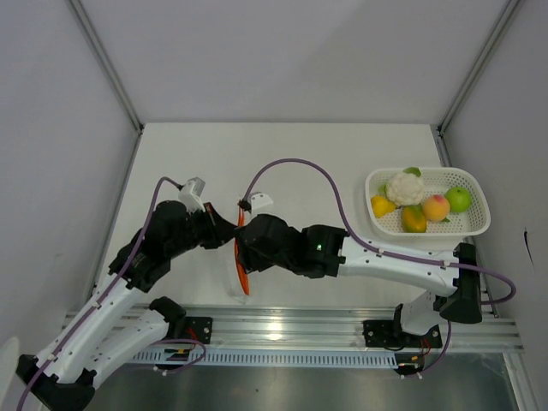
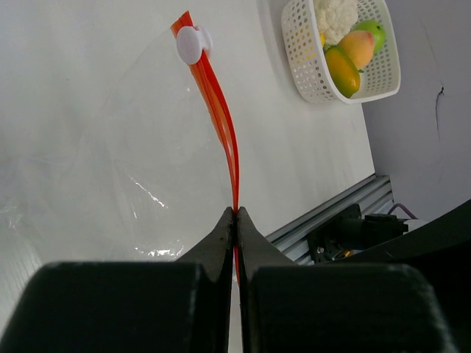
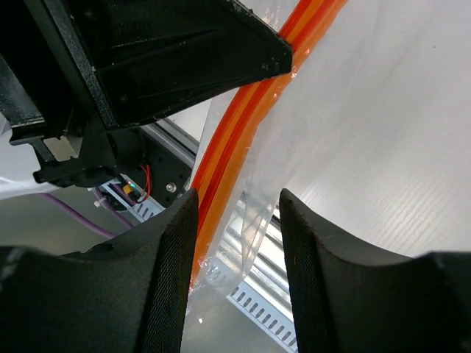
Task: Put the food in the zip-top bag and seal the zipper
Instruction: Open the zipper of the food storage bag.
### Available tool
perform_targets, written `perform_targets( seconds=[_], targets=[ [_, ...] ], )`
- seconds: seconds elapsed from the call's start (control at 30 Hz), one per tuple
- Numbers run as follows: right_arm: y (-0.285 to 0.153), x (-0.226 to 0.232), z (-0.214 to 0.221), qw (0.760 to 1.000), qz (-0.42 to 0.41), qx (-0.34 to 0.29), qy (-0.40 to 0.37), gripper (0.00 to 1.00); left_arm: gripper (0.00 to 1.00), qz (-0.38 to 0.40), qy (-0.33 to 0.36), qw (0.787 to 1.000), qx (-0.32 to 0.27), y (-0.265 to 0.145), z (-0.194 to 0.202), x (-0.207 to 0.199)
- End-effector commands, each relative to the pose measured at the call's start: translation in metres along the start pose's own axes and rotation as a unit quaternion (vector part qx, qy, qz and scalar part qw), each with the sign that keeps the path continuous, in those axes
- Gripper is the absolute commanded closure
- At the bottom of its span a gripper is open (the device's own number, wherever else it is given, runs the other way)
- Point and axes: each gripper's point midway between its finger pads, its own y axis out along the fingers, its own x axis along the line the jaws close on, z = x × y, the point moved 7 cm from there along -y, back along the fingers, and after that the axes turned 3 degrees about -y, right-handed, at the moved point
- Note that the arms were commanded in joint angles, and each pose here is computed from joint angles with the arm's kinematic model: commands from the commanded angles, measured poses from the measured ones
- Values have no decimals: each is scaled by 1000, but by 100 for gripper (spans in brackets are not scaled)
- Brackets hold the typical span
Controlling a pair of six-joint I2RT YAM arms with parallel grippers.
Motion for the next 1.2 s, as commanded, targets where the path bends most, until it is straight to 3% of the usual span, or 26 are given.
perform_targets(
  seconds=[0.0,0.17,0.3,0.67,0.73,0.8,0.9,1.17],
  targets=[
    [-7,5,-12,1000,10,-21,-4,49,99,9,3,1000,-18,-6,-10,-12],
    [-1,1,-8,999,44,-19,-15,49,99,10,3,1000,-17,-7,-8,-12],
    [3,-5,-5,997,74,-15,-25,59,99,15,5,1000,-19,-10,-9,-14],
    [11,-1,0,990,121,-11,-68,62,99,18,5,1000,-15,-10,-7,-14],
    [10,0,-1,990,119,-12,-72,57,100,18,6,1000,-14,-10,-7,-14],
    [9,1,-1,991,117,-13,-71,41,99,23,7,1000,-10,-9,-5,-14],
    [5,-2,-8,992,108,-24,-58,34,99,26,9,1000,-8,-9,-3,-13],
    [1,-2,-15,994,86,-26,-56,36,99,19,5,1000,-16,-12,-4,-12]
  ],
)
